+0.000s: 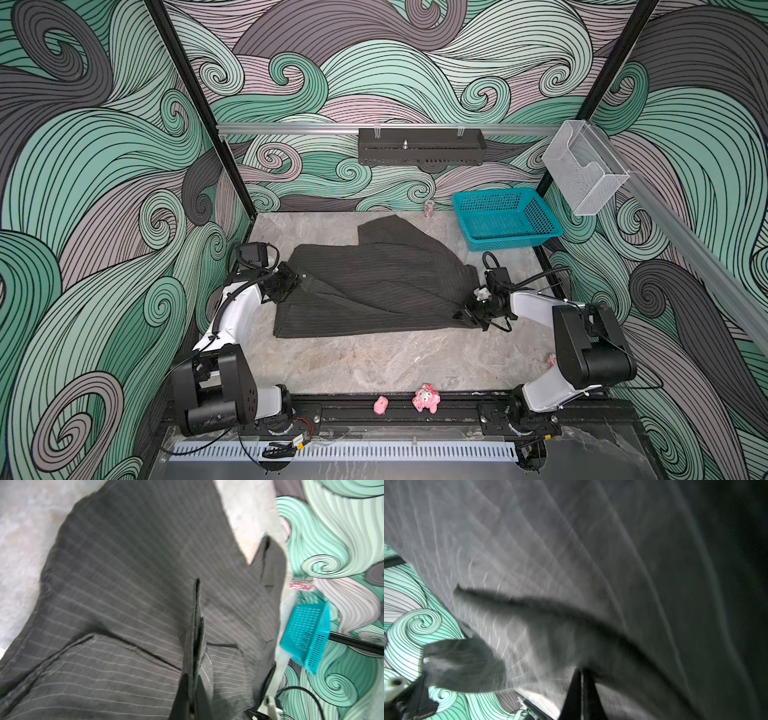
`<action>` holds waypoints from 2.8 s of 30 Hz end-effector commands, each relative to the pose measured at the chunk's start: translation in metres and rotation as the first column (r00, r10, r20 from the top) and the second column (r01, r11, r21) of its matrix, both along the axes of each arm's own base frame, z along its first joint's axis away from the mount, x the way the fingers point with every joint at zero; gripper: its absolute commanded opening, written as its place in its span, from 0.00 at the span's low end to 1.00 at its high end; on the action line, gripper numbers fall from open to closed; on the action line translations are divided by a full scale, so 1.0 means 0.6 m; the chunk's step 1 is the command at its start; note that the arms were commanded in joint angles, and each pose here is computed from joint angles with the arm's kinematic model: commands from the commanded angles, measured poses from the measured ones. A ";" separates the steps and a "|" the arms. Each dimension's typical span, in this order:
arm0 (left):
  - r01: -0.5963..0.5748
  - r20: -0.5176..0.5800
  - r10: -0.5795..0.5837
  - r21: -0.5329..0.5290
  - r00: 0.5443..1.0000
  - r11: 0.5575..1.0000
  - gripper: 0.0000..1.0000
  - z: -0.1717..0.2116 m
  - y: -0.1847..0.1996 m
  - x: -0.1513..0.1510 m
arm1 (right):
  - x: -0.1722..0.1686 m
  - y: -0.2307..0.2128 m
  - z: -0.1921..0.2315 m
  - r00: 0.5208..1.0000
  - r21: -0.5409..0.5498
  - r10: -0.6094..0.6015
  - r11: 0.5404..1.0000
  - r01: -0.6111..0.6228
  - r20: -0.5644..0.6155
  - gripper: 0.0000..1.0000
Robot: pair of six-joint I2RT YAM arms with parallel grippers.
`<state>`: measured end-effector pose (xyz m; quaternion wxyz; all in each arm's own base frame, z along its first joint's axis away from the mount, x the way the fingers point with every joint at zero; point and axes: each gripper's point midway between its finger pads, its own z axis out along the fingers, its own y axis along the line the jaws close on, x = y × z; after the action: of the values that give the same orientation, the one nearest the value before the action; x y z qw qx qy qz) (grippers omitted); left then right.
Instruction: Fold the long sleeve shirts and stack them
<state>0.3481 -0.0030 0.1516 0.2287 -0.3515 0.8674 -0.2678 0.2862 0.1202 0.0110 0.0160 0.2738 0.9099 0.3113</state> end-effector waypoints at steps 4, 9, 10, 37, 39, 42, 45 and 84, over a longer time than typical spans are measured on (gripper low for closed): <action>0.063 0.173 -0.072 0.059 0.982 0.996 0.00 0.098 0.002 0.025 | 0.017 -0.016 -0.030 0.998 -0.021 -0.055 0.998 0.055 0.000 0.00; -0.004 0.112 -0.014 0.159 0.994 0.987 0.00 0.029 0.028 -0.023 | 0.006 -0.027 -0.037 0.997 -0.051 -0.075 0.996 0.074 -0.011 0.00; -0.013 0.096 -0.003 0.164 0.995 0.986 0.00 0.010 0.029 -0.032 | 0.003 -0.028 -0.040 0.997 -0.052 -0.076 0.996 0.075 -0.018 0.00; -0.118 -0.124 0.160 0.293 0.979 0.949 0.56 -0.037 0.079 -0.125 | -0.026 -0.006 0.134 0.982 -0.141 0.114 0.986 -0.092 0.152 0.41; -0.077 -0.071 0.095 0.226 0.993 0.971 0.54 -0.024 0.053 -0.110 | -0.016 0.003 0.159 0.973 -0.146 0.129 0.984 -0.101 0.192 0.39; -0.024 -0.062 0.032 0.135 0.998 0.991 0.47 -0.033 0.015 -0.089 | 0.013 0.030 0.167 0.965 -0.129 0.152 0.984 -0.127 0.213 0.31; 0.042 -0.139 -0.033 0.057 0.990 0.997 0.42 -0.068 -0.020 -0.075 | 0.048 0.063 0.148 0.963 -0.096 0.172 0.983 -0.155 0.208 0.23; -0.082 0.105 0.061 0.212 0.993 0.974 0.64 0.055 0.021 -0.064 | 0.073 0.015 0.250 0.817 -0.422 0.363 0.891 -0.164 0.448 0.29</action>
<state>0.2760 0.0023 0.1669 0.2866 -0.3872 0.8543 -0.1955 0.2986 0.1358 0.1475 0.2193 0.0861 0.9406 0.2444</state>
